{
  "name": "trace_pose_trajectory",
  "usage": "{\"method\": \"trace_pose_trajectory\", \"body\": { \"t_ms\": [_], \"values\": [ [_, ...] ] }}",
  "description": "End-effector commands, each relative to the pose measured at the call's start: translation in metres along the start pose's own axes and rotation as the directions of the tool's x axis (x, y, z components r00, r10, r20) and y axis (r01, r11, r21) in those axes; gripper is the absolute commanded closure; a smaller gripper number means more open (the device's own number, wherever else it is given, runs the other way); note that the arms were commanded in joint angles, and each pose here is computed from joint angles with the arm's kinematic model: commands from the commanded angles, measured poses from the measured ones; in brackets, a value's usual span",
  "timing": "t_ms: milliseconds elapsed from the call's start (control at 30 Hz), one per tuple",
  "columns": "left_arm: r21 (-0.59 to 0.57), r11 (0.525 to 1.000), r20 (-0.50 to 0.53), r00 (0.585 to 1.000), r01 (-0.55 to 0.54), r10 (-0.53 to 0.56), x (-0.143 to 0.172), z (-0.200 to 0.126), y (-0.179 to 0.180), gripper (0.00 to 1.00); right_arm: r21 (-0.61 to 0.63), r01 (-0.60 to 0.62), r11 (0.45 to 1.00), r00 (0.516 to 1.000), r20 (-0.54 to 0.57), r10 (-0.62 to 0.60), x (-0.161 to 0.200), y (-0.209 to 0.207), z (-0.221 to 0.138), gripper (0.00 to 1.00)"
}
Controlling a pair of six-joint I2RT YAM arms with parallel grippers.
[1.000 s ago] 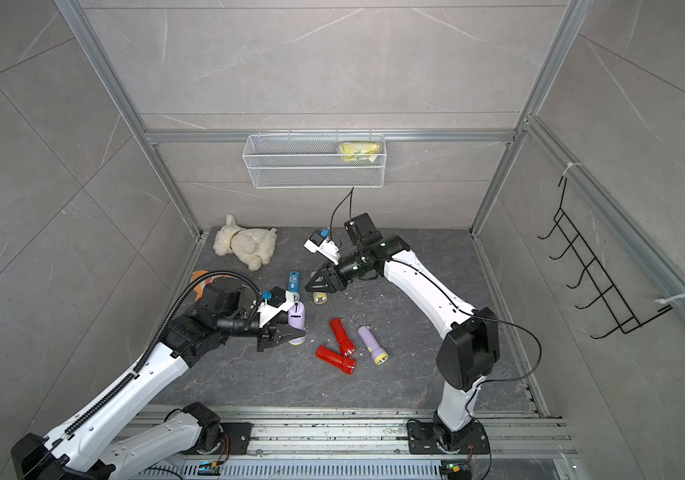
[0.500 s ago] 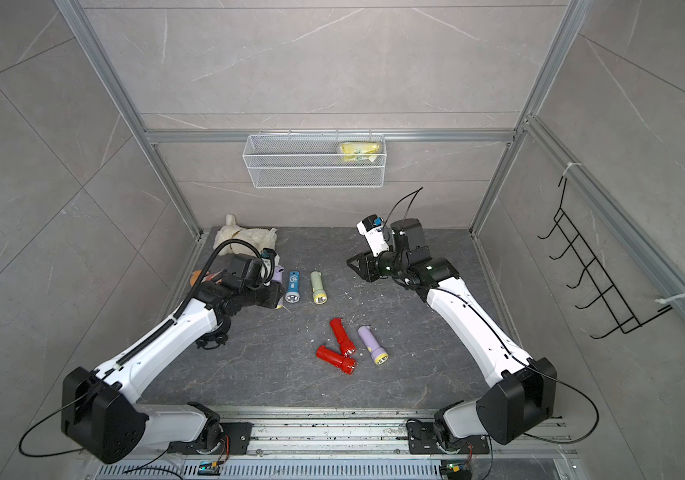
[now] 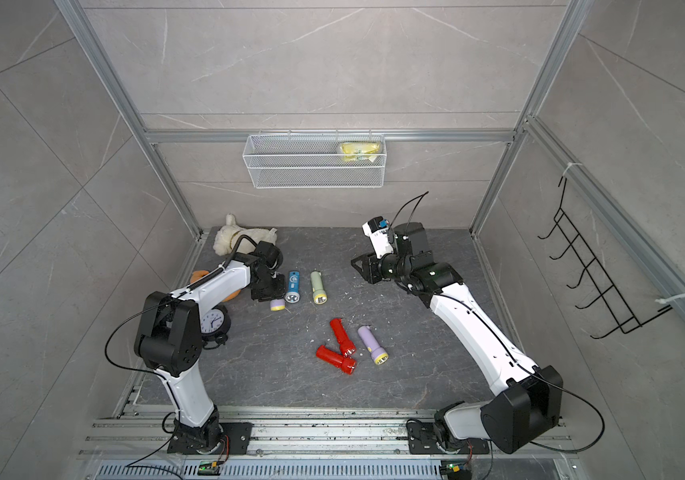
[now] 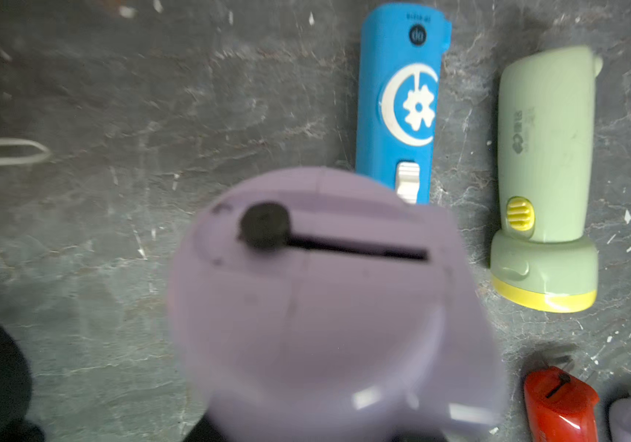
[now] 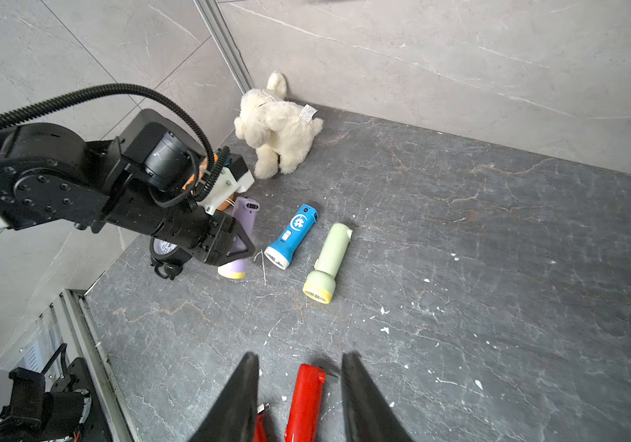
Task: Close the plug at the bottom of the flashlight
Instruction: Place the flashlight at the center of the board.
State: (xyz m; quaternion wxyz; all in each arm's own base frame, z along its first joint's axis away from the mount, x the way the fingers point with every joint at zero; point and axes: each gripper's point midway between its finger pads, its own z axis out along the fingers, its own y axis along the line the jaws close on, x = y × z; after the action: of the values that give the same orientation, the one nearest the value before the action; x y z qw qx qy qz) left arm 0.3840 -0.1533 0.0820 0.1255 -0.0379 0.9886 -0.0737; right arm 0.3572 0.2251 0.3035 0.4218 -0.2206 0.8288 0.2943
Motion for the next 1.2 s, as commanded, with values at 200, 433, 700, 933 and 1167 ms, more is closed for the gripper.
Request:
{"method": "trace_pose_trajectory", "body": {
  "t_ms": [200, 433, 700, 933, 1167],
  "values": [
    [0.203, 0.976, 0.058, 0.996, -0.079, 0.069, -0.068, -0.022, -0.128, 1.0, 0.095, 0.002, 0.996, 1.0, 0.012, -0.003, -0.001, -0.013, -0.006, 0.63],
    [0.258, 0.966, -0.077, 0.997, 0.009, 0.011, -0.064, 0.007, -0.178, 1.0, 0.205, 0.02, 0.979, 0.997, 0.074, -0.035, -0.009, -0.024, -0.029, 0.63],
    [0.31, 0.949, -0.216, 0.976, 0.063, 0.005, -0.027, 0.039, -0.214, 1.0, 0.217, 0.011, 0.976, 0.997, 0.072, -0.027, -0.002, -0.026, -0.03, 0.63],
    [0.306, 0.948, -0.291, 0.957, 0.092, 0.001, -0.005, 0.055, -0.222, 1.0, 0.216, 0.006, 0.976, 0.997, 0.076, -0.023, 0.001, -0.025, -0.031, 0.63],
    [0.269, 0.959, -0.293, 0.956, 0.087, -0.004, 0.001, 0.062, -0.212, 0.88, 0.217, 0.008, 0.976, 0.997, 0.075, -0.025, 0.002, -0.026, -0.031, 0.63]
  ]
}}
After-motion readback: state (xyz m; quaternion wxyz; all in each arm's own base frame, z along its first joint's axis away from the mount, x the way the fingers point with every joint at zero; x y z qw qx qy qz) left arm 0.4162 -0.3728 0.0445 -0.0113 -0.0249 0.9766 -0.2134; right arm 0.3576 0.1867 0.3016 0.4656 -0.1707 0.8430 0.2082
